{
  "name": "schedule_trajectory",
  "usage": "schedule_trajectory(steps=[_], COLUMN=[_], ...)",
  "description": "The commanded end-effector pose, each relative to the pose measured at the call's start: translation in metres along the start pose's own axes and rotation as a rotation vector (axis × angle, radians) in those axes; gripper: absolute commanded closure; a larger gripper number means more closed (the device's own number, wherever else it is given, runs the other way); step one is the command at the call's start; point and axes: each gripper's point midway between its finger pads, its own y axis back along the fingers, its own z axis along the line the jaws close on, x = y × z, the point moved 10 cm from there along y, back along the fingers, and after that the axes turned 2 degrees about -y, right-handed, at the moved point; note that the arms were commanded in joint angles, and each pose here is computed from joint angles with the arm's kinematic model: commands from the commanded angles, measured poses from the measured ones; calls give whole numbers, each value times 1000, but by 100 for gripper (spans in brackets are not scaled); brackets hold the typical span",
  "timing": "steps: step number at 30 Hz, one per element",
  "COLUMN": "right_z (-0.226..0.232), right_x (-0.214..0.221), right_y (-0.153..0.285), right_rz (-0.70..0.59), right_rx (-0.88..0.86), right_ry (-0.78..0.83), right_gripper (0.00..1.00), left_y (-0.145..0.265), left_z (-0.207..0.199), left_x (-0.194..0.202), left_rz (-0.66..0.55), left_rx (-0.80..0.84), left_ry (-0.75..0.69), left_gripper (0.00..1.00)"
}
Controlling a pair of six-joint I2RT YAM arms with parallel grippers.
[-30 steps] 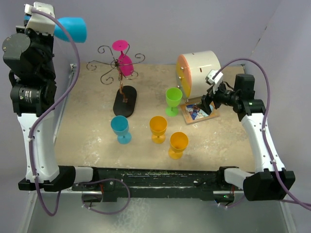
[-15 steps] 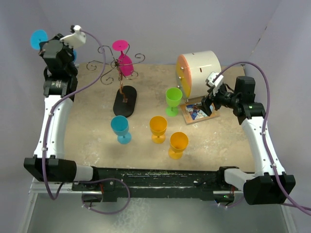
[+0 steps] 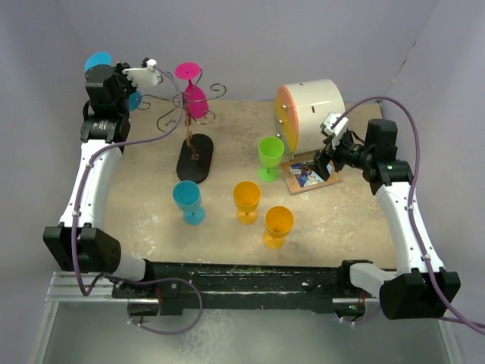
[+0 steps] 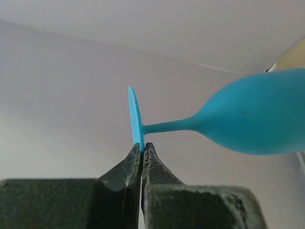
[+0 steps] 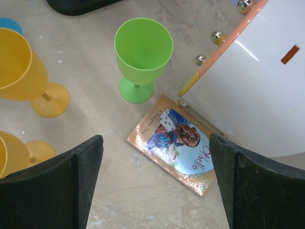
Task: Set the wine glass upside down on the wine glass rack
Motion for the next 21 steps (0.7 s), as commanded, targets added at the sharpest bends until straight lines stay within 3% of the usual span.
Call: schedule_trajectory(steps=[1, 9, 21], right_z=[-4, -3, -4], right_x=[-3, -3, -1], right_y=[1, 0, -2], right_rz=[-25, -28, -22], right_rx=[15, 8, 8], right_ry=[34, 31, 27], right_gripper=[6, 6, 6], left_y=[-1, -3, -1], left_z=[16, 4, -7], left_x=[-22, -49, -69], left_rz=[-164, -241, -352], left_rx=[23, 83, 209], left_ry=[-26, -128, -155], left_gripper=[100, 100, 100])
